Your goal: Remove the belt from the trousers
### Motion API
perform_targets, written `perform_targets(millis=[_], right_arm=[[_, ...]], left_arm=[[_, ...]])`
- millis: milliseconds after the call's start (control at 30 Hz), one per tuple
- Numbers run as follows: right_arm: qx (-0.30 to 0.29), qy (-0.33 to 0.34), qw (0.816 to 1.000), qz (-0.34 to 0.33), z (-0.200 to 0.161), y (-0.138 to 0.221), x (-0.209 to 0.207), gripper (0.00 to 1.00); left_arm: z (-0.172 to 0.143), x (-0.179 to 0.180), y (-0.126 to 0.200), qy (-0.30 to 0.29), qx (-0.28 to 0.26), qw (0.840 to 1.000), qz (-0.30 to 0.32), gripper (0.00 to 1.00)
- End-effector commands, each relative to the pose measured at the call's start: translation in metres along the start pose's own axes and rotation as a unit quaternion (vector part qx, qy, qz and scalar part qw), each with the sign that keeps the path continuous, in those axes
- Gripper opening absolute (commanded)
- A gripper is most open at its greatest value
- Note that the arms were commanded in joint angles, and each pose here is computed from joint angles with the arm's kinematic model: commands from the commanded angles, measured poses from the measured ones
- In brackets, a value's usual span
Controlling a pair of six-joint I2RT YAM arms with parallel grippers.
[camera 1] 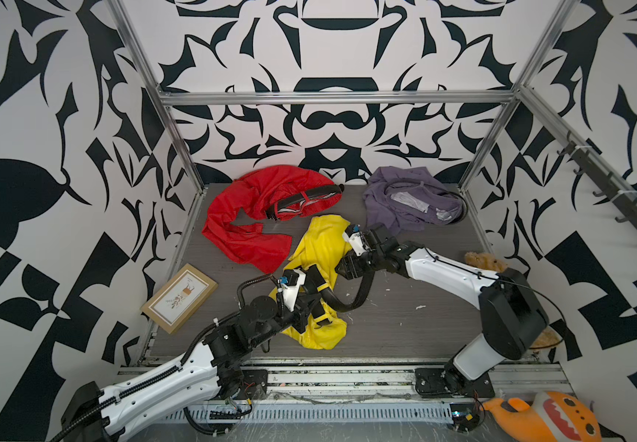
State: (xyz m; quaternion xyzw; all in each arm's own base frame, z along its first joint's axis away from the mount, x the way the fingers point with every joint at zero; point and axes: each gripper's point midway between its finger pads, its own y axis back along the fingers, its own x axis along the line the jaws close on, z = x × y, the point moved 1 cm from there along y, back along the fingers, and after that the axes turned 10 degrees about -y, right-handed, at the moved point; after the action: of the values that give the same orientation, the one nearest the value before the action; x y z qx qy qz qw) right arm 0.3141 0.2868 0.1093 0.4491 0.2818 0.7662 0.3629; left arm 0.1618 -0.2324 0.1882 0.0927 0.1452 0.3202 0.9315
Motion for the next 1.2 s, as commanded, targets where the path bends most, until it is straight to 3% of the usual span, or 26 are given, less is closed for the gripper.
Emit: perform_targets(millis=[0,33,67,133,167,200,333,500,567,667,800,833,900,1067,1167], right_arm=[[-0.046,-0.061,0.997,-0.025,0.028,-0.02,0.0,0.76],[-0.041,-0.073,0.996,-0.033,0.026,-0.03,-0.005,0.72],[-0.045,-0.086,0.995,-0.032,0.028,-0.04,-0.008,0.61],[-0.067,-0.113,0.991,-0.029,0.037,-0.053,-0.014,0.29],[-0.084,-0.126,0.988,-0.026,0.046,-0.056,-0.018,0.07],[-0.101,-0.137,0.985,-0.033,0.054,-0.053,-0.024,0.0],[-0.175,-0.156,0.967,-0.103,0.081,-0.006,-0.067,0.0],[-0.239,-0.196,0.932,-0.191,0.074,0.095,-0.144,0.0],[-0.237,-0.203,0.925,-0.217,0.061,0.125,-0.159,0.0],[-0.208,-0.209,0.929,-0.223,0.038,0.144,-0.163,0.0],[-0.157,-0.194,0.946,-0.207,0.011,0.151,-0.144,0.51],[-0.151,-0.186,0.949,-0.205,0.006,0.153,-0.138,0.59],[-0.144,-0.165,0.954,-0.206,-0.003,0.159,-0.122,0.9],[-0.139,-0.063,0.972,-0.176,-0.021,0.163,-0.065,0.95],[-0.121,-0.008,0.982,-0.145,-0.036,0.137,-0.038,0.96]], left_arm=[[-0.014,0.011,0.005,0.002,0.027,0.999,0.028,0.0],[-0.014,0.012,0.006,0.002,0.027,0.999,0.03,0.0],[-0.015,0.013,0.006,0.0,0.027,0.999,0.031,0.0],[-0.014,0.014,0.006,-0.006,0.028,0.999,0.035,0.0],[-0.014,0.014,0.006,-0.013,0.028,0.999,0.037,0.0],[-0.012,0.015,0.005,-0.022,0.028,0.999,0.04,0.0],[-0.001,0.011,0.003,-0.066,0.029,0.997,0.035,0.0],[0.012,0.008,0.0,-0.118,0.034,0.992,0.028,0.0],[0.015,0.011,-0.001,-0.127,0.033,0.991,0.035,0.0],[0.023,0.022,-0.002,-0.131,0.018,0.989,0.061,0.0],[0.028,0.039,-0.005,-0.112,-0.011,0.99,0.088,0.0],[0.028,0.042,-0.006,-0.104,-0.016,0.99,0.09,0.0],[0.029,0.048,-0.009,-0.084,-0.024,0.992,0.088,0.0],[0.038,0.054,-0.013,-0.063,-0.034,0.994,0.082,0.0],[0.039,0.057,-0.013,-0.06,-0.033,0.994,0.082,0.0]])
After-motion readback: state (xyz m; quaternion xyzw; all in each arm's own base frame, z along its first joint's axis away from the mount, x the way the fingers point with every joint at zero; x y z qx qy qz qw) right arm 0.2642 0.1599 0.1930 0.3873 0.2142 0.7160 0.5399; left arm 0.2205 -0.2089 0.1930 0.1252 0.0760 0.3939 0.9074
